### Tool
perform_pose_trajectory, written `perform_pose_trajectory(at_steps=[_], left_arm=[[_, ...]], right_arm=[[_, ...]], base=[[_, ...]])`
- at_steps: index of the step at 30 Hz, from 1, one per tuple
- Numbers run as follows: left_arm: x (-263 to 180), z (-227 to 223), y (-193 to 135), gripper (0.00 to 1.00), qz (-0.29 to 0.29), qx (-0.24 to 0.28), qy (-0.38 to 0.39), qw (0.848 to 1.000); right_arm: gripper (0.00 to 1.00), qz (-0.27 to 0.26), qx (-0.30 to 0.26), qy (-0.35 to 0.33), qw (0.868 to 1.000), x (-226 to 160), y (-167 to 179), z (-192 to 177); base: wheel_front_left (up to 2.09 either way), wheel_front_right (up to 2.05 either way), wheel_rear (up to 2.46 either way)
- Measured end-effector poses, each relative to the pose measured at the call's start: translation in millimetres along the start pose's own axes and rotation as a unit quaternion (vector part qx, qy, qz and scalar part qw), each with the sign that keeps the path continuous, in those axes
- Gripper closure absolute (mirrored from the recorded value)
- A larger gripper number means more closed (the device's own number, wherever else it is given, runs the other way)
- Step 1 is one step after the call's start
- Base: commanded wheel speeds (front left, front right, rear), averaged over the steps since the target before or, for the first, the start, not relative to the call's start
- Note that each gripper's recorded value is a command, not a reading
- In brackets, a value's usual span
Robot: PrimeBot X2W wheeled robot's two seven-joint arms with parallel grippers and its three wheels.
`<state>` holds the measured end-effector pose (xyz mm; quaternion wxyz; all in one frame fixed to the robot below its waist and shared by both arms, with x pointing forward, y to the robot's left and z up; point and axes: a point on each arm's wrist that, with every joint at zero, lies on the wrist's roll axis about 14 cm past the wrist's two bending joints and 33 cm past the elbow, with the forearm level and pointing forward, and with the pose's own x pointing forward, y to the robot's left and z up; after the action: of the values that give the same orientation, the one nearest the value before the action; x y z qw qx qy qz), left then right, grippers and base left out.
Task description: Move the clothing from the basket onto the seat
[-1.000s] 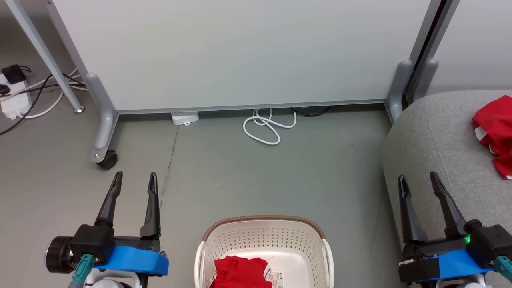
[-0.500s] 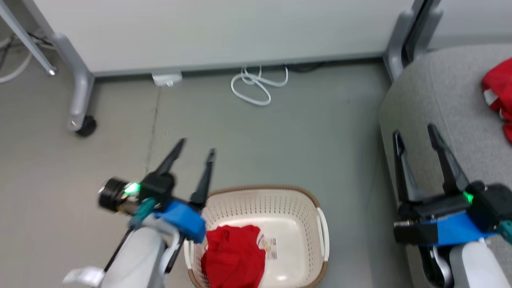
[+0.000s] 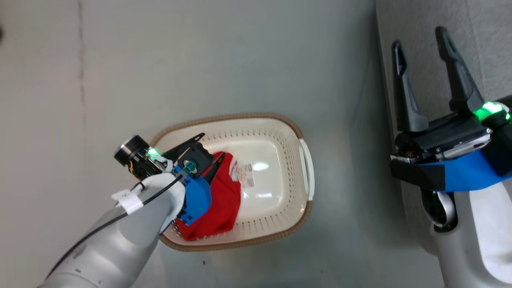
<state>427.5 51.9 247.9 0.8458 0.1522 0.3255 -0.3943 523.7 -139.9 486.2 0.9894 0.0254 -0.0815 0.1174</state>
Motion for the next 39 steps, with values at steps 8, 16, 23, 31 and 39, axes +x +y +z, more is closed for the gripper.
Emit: perform_pose_trajectory(at_steps=[8, 16, 23, 31, 39], left_arm=[[32.7, -95.0, -1.0, 0.0, -0.064, 0.053, 0.179, 0.98], [53.0, -158.6, -5.9, 0.0, -0.11, 0.119, 0.294, 0.942], [58.8, -197.8, -9.9, 0.0, -0.132, 0.161, 0.365, 0.908], [80.5, -211.4, -29.0, 0.0, -0.164, 0.175, 0.362, 0.901], [94.4, -206.4, -40.5, 0.65, -0.175, 0.17, 0.344, 0.907]], right_arm=[[0.0, -0.002, -0.002, 0.033, 0.999, 14.1, -11.1, -52.7], [0.0, -0.012, -0.008, 0.071, 0.997, 10.9, -21.9, -100.0], [0.0, -0.027, -0.02, 0.092, 0.995, 2.2, -33.3, -122.8], [0.0, -0.038, -0.029, 0.112, 0.993, -8.4, -40.6, -143.7], [0.0, -0.04, -0.03, 0.12, 0.992, -13.0, -40.1, -152.6]], base=[[0.0, 0.0, 0.0], [0.0, 0.0, 0.0], [0.0, 0.0, 0.0], [0.0, 0.0, 0.0], [0.0, 0.0, 0.0]])
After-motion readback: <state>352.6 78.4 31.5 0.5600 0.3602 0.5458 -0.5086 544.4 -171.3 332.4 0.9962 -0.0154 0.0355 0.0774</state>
